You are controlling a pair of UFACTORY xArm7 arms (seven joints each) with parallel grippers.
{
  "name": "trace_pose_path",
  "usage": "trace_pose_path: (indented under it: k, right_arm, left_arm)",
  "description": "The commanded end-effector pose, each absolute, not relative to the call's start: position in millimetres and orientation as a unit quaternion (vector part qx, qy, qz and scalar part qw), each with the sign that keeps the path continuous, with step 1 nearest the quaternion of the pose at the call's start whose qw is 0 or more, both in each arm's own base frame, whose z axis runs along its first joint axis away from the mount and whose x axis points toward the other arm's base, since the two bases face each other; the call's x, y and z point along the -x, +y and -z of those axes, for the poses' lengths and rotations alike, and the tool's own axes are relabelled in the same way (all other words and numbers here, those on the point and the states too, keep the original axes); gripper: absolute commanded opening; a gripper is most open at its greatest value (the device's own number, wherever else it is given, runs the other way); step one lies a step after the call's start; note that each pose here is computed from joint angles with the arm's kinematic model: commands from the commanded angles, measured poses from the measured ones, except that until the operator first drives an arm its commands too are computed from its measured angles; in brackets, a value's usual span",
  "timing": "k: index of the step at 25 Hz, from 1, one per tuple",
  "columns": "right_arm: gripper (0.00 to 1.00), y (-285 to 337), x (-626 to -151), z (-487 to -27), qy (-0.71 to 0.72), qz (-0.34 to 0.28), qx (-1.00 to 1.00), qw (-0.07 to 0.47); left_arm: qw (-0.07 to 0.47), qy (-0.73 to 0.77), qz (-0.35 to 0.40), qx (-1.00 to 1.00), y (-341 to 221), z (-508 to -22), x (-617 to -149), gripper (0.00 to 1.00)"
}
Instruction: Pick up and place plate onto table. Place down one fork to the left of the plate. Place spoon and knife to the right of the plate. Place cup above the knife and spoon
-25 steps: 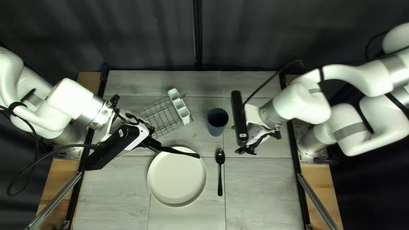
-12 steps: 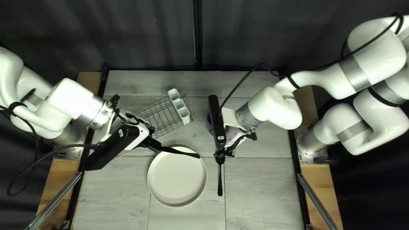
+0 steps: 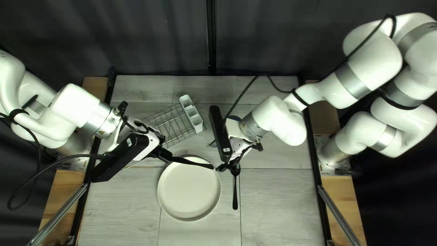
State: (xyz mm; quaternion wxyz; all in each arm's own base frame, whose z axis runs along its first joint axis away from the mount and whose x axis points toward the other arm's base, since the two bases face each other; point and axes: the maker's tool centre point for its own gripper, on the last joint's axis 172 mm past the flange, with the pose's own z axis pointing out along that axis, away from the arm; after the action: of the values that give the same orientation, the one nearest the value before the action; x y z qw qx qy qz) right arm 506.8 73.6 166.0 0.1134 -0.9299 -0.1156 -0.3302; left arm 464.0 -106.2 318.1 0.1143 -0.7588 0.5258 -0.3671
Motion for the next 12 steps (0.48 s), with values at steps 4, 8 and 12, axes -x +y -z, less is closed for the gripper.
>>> trace_pose_path:
  k: [4,8,12]
  right_arm:
    - [1.00,83,-528,-166,-0.139,0.347,0.920,0.118]
    - [1.00,90,-529,-165,-0.144,0.348,0.919,0.120]
    - [1.00,100,-531,-167,-0.150,0.347,0.918,0.117]
  left_arm:
    - [0.114,0.526,0.367,0.759,-106,-318,-464,0.00]
    - [0.114,0.526,0.367,0.759,-106,-318,-464,0.00]
    - [0.114,0.526,0.367,0.759,-106,-318,-464,0.00]
